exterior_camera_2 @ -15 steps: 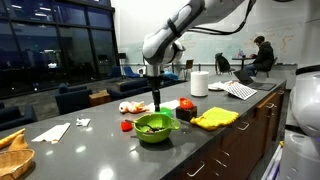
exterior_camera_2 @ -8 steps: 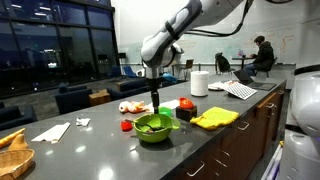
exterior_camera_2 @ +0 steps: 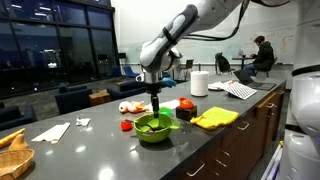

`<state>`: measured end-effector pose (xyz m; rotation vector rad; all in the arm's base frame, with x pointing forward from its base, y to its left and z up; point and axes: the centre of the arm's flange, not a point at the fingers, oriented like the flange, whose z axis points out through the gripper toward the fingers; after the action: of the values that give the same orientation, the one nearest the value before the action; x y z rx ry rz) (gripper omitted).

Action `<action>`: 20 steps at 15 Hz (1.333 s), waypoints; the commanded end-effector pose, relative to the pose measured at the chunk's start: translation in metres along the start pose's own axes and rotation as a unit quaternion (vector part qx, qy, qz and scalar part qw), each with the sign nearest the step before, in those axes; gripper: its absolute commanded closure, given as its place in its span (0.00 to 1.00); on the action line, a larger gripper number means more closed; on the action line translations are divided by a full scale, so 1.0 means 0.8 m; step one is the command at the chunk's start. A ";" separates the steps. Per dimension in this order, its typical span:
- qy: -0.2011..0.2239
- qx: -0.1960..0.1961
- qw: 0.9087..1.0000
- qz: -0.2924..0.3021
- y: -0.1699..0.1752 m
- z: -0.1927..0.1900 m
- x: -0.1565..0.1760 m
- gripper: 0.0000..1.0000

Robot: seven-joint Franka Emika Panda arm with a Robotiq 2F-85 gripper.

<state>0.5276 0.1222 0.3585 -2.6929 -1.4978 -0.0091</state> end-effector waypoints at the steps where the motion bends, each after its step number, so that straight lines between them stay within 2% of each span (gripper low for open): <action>1: 0.015 0.012 1.000 0.000 0.008 0.015 0.014 0.00; 12: 0.026 0.032 0.999 -0.014 0.027 0.064 0.057 0.00; 19: 0.028 0.042 0.998 -0.022 0.041 0.090 0.068 0.00; 20: 0.027 0.041 0.999 -0.023 0.042 0.091 0.069 0.25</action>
<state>0.5735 0.1547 0.2885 -2.6006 -1.4958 0.0074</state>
